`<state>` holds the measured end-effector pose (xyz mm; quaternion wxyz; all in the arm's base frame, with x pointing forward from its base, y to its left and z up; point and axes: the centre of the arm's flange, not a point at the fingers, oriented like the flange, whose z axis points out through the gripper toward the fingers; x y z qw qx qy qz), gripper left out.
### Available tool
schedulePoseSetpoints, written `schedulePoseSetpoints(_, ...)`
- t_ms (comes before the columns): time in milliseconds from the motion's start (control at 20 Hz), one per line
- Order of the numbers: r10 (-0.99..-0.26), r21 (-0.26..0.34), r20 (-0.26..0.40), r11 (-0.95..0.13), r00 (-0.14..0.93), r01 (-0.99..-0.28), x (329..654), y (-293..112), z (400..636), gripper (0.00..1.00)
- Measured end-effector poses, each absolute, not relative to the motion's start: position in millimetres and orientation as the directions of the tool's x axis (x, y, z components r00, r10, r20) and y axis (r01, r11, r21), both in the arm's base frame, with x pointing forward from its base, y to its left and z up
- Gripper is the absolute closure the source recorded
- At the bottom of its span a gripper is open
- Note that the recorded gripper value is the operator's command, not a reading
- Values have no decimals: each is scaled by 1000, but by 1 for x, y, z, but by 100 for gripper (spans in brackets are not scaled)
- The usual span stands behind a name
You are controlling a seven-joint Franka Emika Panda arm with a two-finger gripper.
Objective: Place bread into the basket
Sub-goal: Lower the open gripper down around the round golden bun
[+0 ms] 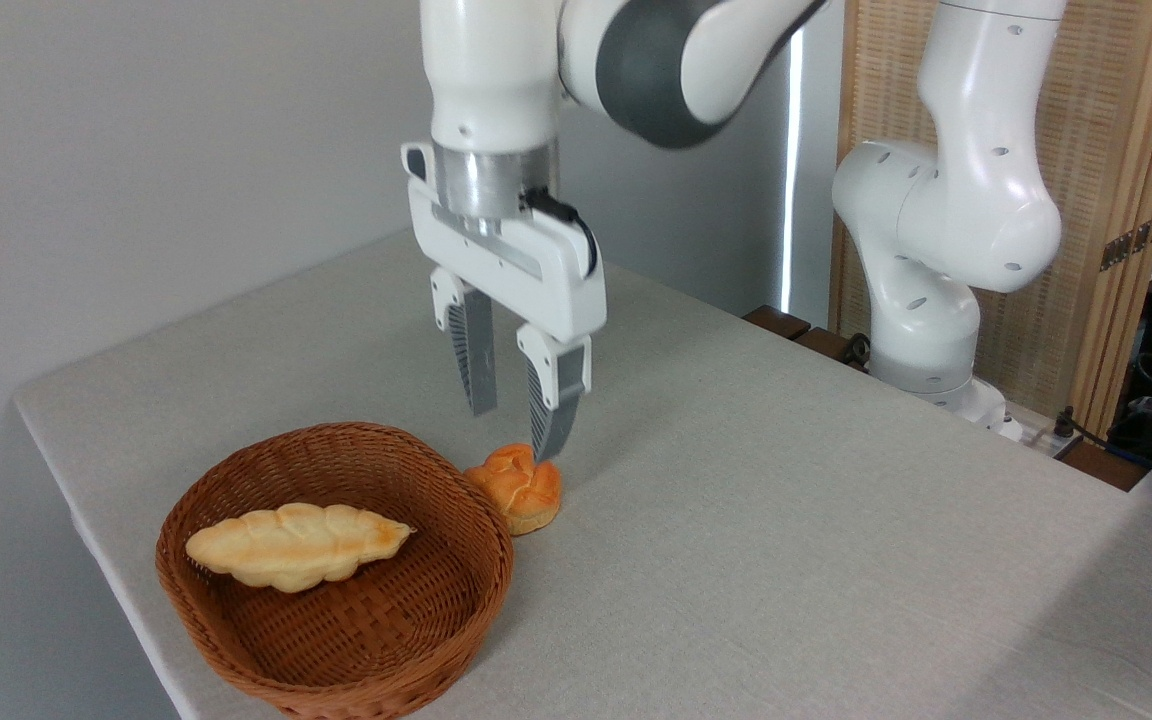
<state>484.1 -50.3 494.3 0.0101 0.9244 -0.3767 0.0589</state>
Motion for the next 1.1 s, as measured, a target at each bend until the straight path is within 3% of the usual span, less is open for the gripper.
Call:
schedulePoseSetpoints(250, -697, -27, 116, -714, 708, -699, 477, -52, 462, 0)
schedulePoseSetpoints(1100, -739, -28, 110, -671, 665, -741, 473, -83, 428, 0)
